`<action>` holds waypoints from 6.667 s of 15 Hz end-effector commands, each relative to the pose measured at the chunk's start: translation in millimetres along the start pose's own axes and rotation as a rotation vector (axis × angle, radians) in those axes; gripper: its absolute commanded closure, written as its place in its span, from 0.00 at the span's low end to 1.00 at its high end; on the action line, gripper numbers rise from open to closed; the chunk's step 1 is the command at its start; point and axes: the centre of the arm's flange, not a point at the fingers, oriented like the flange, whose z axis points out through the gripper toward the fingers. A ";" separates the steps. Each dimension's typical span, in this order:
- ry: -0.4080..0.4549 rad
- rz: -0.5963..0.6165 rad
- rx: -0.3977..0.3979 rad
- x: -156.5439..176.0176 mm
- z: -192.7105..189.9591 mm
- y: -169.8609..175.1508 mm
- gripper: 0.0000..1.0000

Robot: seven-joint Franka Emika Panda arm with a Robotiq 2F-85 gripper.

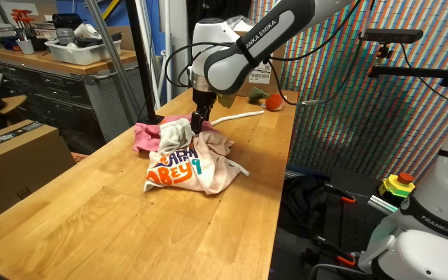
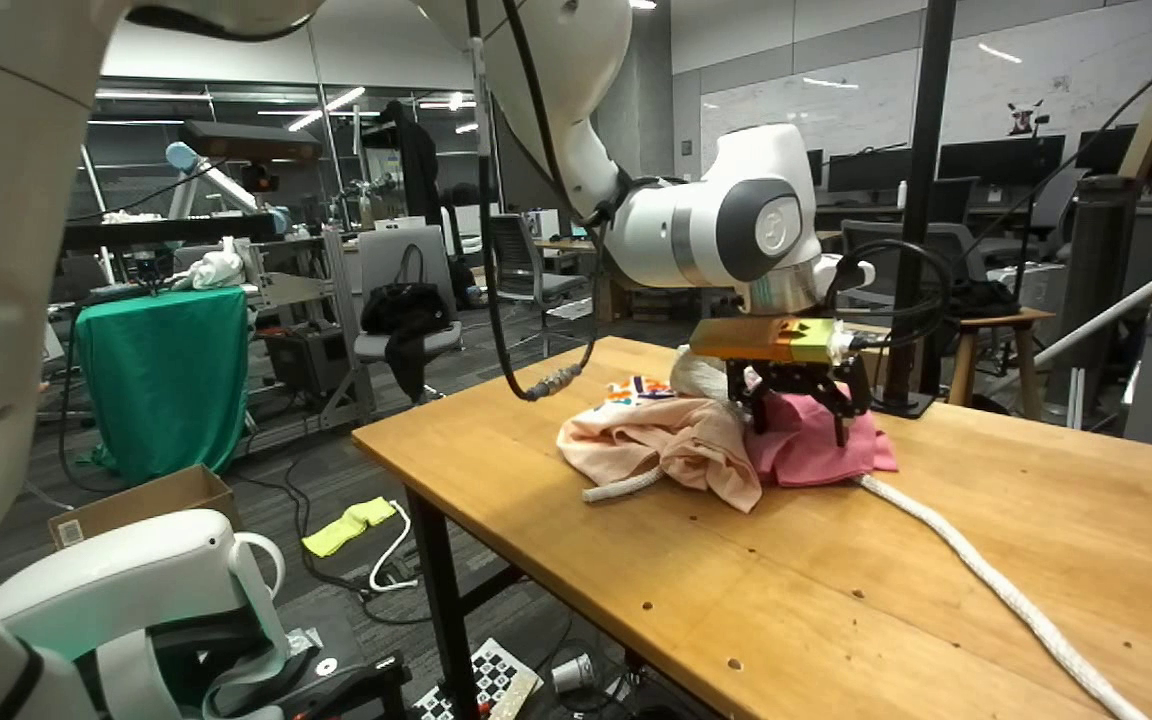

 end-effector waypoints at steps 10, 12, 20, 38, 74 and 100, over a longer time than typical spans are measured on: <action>-0.041 0.017 -0.003 21.2 -2.9 42.8 0.89; -0.017 0.030 -0.024 18.2 -13.1 48.4 0.94; 0.257 0.185 -0.159 0.6 -92.3 85.9 0.93; 0.569 0.629 -0.299 -14.3 -185.7 116.8 0.93; 0.404 0.519 -0.638 105.5 -143.7 206.7 0.30; -0.133 -0.132 -0.355 -53.3 -134.1 -39.1 0.00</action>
